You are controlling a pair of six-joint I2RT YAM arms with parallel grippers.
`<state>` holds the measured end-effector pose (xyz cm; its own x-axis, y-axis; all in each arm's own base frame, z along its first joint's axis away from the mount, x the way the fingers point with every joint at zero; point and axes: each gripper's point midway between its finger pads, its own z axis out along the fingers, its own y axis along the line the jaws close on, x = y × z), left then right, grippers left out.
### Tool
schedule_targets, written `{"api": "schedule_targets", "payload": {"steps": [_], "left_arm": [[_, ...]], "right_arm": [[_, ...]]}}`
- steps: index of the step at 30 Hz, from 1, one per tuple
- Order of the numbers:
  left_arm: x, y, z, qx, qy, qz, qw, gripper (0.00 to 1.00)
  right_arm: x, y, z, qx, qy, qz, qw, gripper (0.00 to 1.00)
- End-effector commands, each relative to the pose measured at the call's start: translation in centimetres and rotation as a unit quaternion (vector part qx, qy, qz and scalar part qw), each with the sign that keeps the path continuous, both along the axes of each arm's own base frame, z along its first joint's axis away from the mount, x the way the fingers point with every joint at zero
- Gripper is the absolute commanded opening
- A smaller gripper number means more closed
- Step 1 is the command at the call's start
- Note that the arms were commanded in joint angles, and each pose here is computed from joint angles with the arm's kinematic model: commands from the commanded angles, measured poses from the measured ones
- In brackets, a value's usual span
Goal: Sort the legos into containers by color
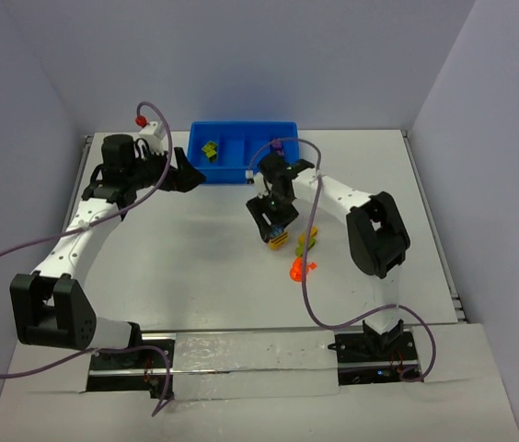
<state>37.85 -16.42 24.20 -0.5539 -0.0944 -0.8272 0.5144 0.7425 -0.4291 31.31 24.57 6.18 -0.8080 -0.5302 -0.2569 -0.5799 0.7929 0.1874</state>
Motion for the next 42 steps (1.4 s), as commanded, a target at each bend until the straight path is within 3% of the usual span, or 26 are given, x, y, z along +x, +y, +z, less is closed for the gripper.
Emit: {"api": "schedule_targets", "payload": {"steps": [1,8,13,19,31,42], "left_arm": [[-2.0,-1.3,3.1,-0.058,-0.024,-0.044,0.997,0.98],[-3.7,-2.5,2.8,-0.106,-0.012,-0.080,0.991,0.96],[-3.6,-3.9,4.5,-0.140,-0.032,-0.094,0.985,0.94],[-3.3,-8.6,4.5,-0.098,-0.035,-0.103,0.989,0.91],[-1.9,-14.0,5.3,-0.115,-0.024,-0.120,0.986,0.90],[-0.5,-16.4,5.0,-0.111,-0.016,-0.100,0.989,0.91]], "right_arm": [[5.2,2.2,10.7,0.154,-0.076,-0.094,0.981,0.00],[9.6,0.0,16.9,0.210,-0.122,-0.316,0.917,0.00],[10.6,-0.5,20.2,0.287,-0.099,-0.387,0.871,0.00],[10.9,-1.3,22.0,0.301,-0.097,-0.454,0.833,0.00],[8.9,0.2,21.9,0.356,-0.024,-0.466,0.810,0.00],[8.3,0.6,21.6,0.357,-0.011,-0.470,0.807,0.00]]}}
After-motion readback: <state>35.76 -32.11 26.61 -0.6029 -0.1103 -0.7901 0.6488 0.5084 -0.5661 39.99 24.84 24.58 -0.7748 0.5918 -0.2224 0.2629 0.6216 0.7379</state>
